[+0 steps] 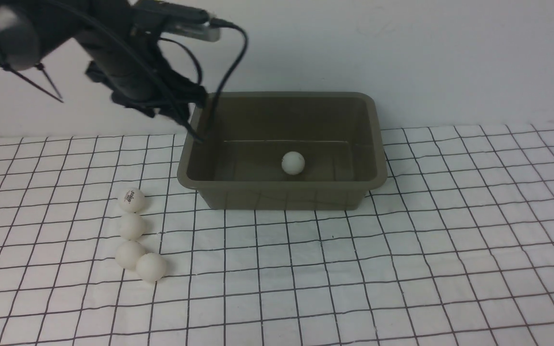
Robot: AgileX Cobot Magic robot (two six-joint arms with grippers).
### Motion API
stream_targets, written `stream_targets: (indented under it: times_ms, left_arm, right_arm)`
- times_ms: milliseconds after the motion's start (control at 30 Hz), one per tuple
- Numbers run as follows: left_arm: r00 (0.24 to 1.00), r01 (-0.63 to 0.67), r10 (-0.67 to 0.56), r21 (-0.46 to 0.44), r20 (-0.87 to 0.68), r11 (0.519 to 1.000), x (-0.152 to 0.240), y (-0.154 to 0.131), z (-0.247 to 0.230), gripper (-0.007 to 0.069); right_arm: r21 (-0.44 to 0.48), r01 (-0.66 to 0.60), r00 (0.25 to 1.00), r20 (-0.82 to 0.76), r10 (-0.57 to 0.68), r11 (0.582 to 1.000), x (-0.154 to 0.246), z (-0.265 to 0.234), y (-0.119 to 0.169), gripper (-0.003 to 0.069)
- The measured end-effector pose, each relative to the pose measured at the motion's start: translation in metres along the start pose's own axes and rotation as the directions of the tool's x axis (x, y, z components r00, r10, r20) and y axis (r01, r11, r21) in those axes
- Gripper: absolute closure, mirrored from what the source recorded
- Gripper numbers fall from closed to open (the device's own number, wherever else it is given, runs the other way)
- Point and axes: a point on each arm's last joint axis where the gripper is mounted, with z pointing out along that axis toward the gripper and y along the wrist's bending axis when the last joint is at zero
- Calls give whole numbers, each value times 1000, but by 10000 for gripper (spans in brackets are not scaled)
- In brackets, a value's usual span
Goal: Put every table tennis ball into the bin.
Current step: Use the left arm to put the table tennis ball into the box, then use the left arm to clamp the table tennis ball closest to it
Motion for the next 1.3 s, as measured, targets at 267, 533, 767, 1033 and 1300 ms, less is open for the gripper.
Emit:
stream_targets:
  times_ms: [267,533,767,1033,1300]
  left_arm:
    - [992,-124,123,56,8,991,-10,-62,60,280]
    - [991,-124,126,59,-36,991,-4,-63,89,257]
    - [992,-118,120,65,-29,991,-5,-64,88,139]
    - [988,-144,147,55,-46,988,-13,-63,73,135]
    - [976,-216,212,-82,-53,973,-20,-45,-1,135]
  right_arm:
    - [0,0,1000,0,0,1000,0,0,0,676]
    - [0,0,1000,0,0,1000,0,0,0,676]
    - [0,0,1000,0,0,1000,0,0,0,676]
    - [0,0,1000,0,0,1000,0,0,0,676]
    - [0,0,1000,0,0,1000,0,0,0,676]
